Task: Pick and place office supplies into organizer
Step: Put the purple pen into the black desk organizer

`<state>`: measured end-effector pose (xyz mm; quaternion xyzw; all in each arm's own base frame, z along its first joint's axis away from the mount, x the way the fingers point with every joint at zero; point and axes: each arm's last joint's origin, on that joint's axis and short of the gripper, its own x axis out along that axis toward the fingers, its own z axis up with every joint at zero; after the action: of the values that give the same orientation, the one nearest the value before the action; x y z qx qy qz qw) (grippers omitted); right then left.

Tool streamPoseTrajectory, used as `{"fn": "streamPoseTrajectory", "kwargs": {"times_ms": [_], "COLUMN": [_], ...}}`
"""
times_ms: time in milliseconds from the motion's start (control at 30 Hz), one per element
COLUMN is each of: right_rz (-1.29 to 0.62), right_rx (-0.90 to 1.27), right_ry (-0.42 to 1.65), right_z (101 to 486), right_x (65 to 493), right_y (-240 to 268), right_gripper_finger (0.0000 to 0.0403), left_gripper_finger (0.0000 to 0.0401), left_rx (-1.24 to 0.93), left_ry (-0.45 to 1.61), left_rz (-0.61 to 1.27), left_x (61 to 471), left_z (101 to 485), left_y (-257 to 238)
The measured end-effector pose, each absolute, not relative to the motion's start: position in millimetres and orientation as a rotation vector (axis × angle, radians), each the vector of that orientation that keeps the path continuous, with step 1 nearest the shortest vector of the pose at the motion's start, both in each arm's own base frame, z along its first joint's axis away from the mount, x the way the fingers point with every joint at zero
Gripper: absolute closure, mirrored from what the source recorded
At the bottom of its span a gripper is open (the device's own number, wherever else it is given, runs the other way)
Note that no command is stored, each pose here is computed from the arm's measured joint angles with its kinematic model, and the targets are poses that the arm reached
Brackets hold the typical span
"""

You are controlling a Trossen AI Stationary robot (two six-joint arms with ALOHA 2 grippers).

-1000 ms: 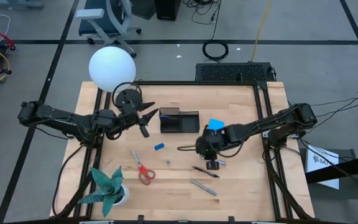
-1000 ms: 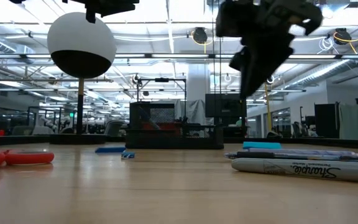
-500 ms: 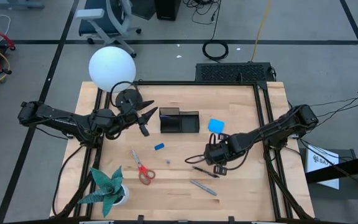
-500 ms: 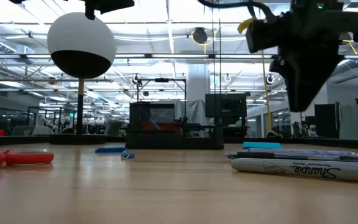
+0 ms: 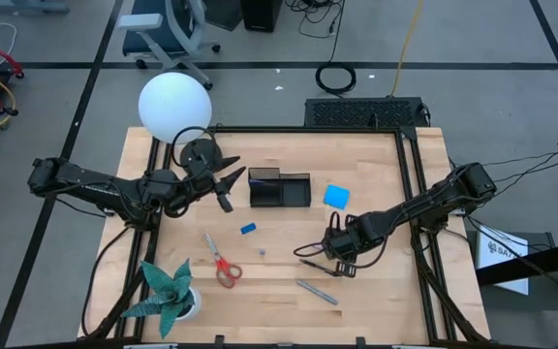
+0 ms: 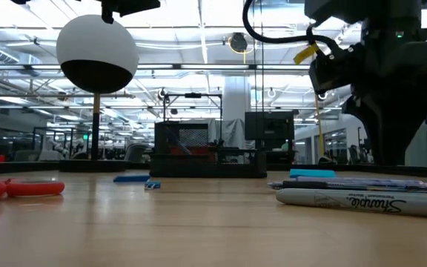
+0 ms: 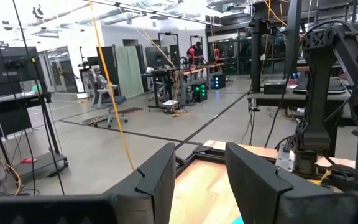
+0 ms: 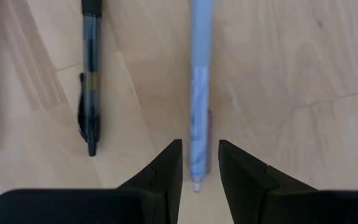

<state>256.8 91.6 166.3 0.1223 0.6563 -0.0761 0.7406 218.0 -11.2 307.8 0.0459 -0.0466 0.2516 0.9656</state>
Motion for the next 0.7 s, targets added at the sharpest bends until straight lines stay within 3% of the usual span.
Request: {"fn": "streamPoseTrajectory", "kwargs": {"times_ms": [467,700], "right_rz": [-0.153,-0.107], "right_rx": [0.359,0.317], "right_ry": [1.442,1.472], "right_z": [126,124], "right_x": [236,233], "right_y": [83,83], "right_gripper_finger": [0.0315,0.0378], "left_gripper_finger": [0.0254,0.0254], "left_rx": [0.092,0.087], "left_ry": [-0.096,-0.100], "left_rz": [0.509,0.509], "left_x": [218,218], "left_z": [308,308], "left_y": [-11,-11]}}
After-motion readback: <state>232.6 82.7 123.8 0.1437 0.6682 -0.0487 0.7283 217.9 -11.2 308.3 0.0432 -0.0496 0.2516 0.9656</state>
